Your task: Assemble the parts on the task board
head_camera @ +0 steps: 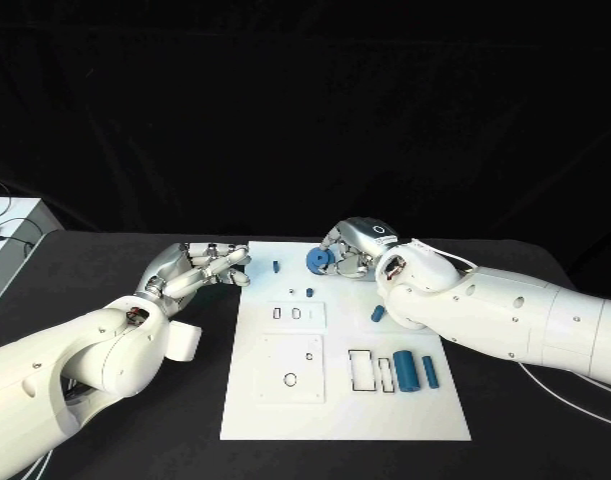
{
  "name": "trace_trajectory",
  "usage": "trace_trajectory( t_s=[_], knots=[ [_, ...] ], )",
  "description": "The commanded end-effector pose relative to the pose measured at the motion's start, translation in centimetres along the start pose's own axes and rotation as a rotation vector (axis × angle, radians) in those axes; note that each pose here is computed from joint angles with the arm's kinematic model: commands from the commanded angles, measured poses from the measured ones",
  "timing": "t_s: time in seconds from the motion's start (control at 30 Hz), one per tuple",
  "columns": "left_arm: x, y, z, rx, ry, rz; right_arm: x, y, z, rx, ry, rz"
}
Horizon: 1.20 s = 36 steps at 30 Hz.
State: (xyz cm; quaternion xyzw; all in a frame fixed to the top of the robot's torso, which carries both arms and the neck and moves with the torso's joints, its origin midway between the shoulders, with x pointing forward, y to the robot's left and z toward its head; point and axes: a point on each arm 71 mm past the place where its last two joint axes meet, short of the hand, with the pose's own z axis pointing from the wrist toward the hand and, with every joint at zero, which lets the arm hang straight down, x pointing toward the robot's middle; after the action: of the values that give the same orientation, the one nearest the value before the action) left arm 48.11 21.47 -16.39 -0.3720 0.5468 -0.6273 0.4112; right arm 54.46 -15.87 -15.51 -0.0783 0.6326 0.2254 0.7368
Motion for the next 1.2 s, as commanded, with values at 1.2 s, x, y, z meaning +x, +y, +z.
trace_trajectory(
  t_s=[1.2],
  knots=[
    [-0.09,-0.04,-0.04,0.0,0.008,0.001,2.1,0.8,1.1,0.004,0.059,-0.017]
  ],
)
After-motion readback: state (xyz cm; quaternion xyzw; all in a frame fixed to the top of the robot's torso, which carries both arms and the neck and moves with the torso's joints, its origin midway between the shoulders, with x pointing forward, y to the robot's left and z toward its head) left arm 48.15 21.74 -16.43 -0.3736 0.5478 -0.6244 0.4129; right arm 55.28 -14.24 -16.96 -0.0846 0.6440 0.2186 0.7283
